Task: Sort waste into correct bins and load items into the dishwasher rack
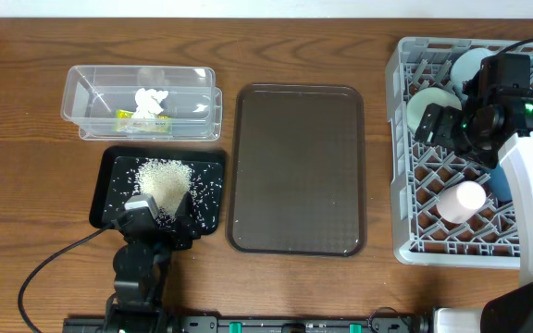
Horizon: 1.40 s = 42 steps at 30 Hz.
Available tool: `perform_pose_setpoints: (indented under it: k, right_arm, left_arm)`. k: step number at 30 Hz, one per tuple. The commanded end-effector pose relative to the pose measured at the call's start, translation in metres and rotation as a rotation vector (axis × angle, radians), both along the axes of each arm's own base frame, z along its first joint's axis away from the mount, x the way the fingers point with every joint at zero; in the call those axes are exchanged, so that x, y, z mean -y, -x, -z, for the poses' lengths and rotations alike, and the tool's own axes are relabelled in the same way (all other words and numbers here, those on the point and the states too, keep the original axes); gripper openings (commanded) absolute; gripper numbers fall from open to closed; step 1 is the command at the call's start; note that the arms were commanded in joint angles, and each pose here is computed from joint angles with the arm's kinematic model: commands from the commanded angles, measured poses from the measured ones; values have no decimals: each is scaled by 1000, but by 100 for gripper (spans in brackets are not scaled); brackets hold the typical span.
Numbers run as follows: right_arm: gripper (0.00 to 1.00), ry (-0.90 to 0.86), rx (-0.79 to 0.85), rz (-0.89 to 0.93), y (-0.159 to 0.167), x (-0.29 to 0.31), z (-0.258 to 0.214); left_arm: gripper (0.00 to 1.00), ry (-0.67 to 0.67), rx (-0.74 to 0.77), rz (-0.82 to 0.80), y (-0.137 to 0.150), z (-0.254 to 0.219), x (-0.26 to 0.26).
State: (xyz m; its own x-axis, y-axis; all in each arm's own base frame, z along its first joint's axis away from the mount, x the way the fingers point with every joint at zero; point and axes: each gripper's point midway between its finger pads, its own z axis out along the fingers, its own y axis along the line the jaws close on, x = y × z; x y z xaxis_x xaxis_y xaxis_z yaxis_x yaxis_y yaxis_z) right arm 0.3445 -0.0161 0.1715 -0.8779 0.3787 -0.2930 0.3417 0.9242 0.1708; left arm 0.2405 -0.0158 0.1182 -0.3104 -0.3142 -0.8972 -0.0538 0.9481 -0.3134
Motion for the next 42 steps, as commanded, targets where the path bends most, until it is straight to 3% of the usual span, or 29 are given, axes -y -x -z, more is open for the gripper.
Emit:
perform_pose_setpoints:
  k: [1,17,42]
  right_arm:
    - [99,-4,12,12,0,0,-4]
    - [99,-4,12,12,0,0,-4]
    - [99,-4,12,12,0,0,-4]
  left_arm:
    - [88,-28,7,-22,0,8,-5]
    - [88,-77,172,-58,-3,-20,-13]
    - [88,-92,163,-68,-3,-19,-18]
